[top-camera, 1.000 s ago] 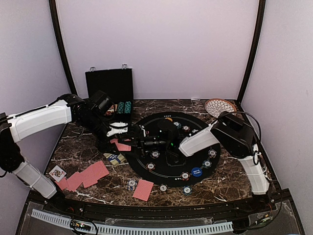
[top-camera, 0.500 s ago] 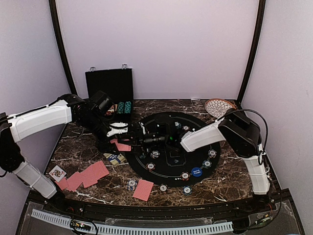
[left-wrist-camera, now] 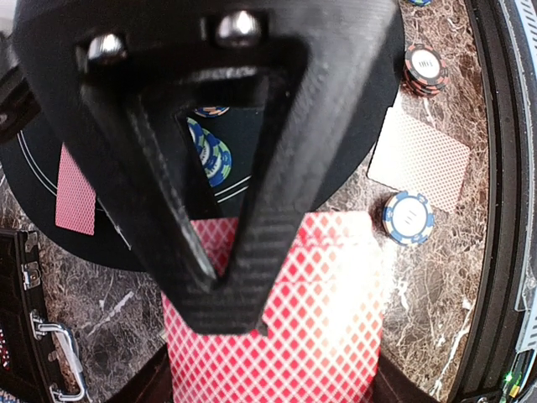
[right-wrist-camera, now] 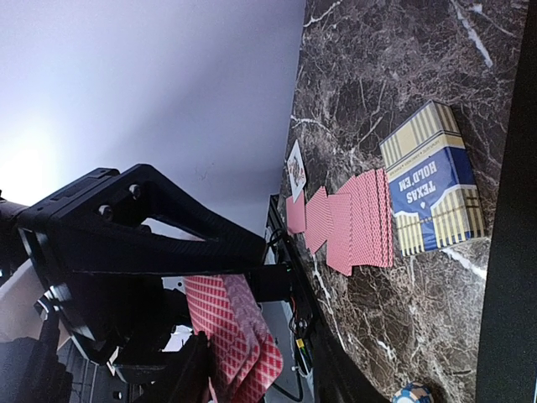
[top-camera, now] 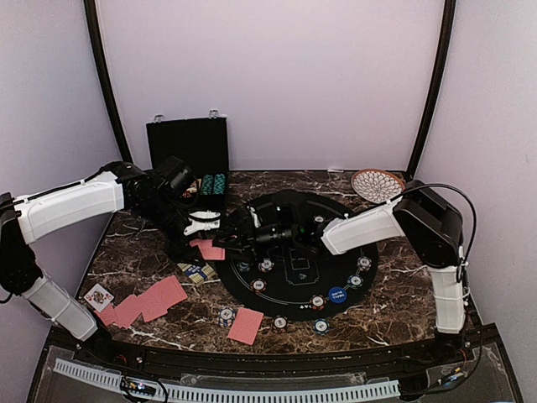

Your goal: Distribute texas hold em gaming equipment

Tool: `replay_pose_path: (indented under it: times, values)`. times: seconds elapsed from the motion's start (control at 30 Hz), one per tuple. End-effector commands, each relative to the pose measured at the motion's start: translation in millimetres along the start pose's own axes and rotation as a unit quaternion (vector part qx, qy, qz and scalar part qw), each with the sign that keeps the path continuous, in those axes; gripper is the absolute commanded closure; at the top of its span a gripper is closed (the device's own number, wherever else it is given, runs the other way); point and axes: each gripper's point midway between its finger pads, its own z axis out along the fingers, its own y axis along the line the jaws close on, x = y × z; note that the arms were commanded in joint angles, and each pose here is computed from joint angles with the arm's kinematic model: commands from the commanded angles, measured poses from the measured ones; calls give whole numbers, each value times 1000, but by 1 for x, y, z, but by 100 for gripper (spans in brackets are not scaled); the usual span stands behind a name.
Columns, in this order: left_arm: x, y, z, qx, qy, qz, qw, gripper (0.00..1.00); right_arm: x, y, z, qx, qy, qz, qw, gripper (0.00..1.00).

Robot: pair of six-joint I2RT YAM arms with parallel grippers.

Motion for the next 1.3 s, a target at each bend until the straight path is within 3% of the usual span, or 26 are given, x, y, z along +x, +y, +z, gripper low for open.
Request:
replay_pose_path:
  times: [0.0,0.17,0.27,0.43,0.7,0.9,1.07,1.17,1.27]
  values:
    - [-10,4,-10,-11,-16,2,1000,44,2,12,-12,-17,-8,-11,1000,63]
    - [-10,4,-11,-10,-16,1,1000,44,5,18,-15,-22,-10,-14,1000,64]
    - [-11,4,-11,-9,-18,2,1000,43,4,36,-13,-47,-13,-27,998,56]
    - [-13,5,-10,-8,-19,-1,1000,40,8,54,0,-91,-1,-23,996,54]
    - [-10,4,-9,-7,-14,-4,1000,27,13,64,12,-142,17,-9,990,67]
    - [-11,4,-9,-7,-16,-3,1000,20,14,61,16,-140,23,-5,990,72]
    - [-8,0,-6,3,-12,-5,1000,24,14,42,19,-115,23,7,993,83]
    - [-1,-3,-2,7,1,-7,1000,27,11,25,13,-78,12,5,997,76]
    - [6,-5,-3,8,5,-8,1000,19,6,8,2,-32,-5,-6,999,70]
